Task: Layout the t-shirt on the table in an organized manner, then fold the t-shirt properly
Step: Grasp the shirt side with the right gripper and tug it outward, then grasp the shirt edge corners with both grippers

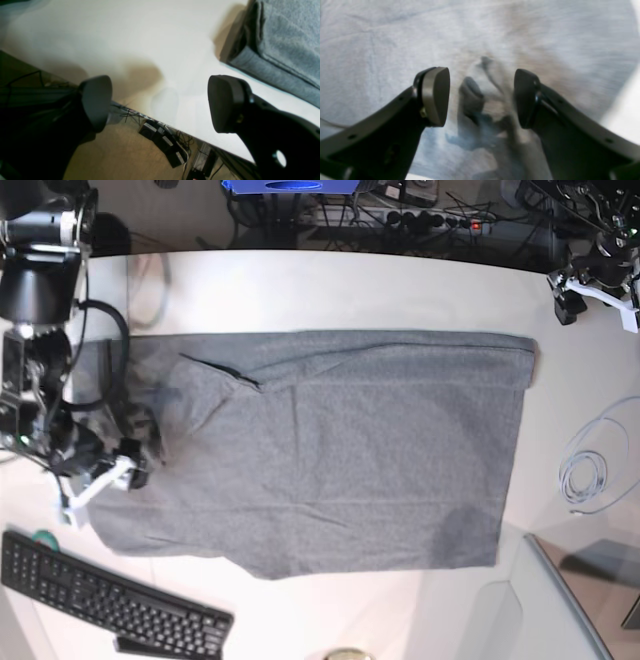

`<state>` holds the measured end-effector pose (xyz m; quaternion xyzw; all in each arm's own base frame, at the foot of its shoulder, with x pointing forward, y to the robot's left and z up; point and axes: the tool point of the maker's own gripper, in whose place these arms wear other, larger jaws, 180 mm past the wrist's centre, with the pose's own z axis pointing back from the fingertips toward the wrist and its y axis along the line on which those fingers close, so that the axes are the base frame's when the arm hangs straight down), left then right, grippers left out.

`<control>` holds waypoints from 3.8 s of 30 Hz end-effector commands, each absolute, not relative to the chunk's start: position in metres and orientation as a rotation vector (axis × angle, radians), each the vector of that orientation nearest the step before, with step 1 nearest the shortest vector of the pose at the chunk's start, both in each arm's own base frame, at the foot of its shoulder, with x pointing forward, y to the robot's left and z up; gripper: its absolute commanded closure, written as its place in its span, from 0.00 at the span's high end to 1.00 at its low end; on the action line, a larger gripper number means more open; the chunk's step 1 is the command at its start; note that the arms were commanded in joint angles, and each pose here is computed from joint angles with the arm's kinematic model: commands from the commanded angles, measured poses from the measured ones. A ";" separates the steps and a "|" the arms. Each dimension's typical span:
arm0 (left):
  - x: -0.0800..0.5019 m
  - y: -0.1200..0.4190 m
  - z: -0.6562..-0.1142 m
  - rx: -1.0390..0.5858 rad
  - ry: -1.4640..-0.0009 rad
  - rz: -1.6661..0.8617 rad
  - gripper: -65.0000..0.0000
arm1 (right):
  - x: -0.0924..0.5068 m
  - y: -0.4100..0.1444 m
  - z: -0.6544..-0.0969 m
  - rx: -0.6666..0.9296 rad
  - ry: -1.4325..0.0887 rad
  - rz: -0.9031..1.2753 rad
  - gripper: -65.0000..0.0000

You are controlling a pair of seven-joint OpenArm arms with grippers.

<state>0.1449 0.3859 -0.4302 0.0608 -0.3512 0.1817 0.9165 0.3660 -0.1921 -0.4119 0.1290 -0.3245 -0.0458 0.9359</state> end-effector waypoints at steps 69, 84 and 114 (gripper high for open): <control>0.167 0.350 -0.436 0.056 -0.712 0.219 0.88 | 0.341 -0.259 -0.452 -0.084 -0.510 -0.100 0.18; 0.205 0.306 -0.462 -0.149 -0.861 0.287 0.88 | 0.297 -0.235 -0.378 0.023 -0.903 -0.093 0.71; 0.230 0.289 -0.482 -0.273 -0.869 0.405 0.00 | 0.214 -0.236 -0.431 0.173 -0.762 -0.338 0.60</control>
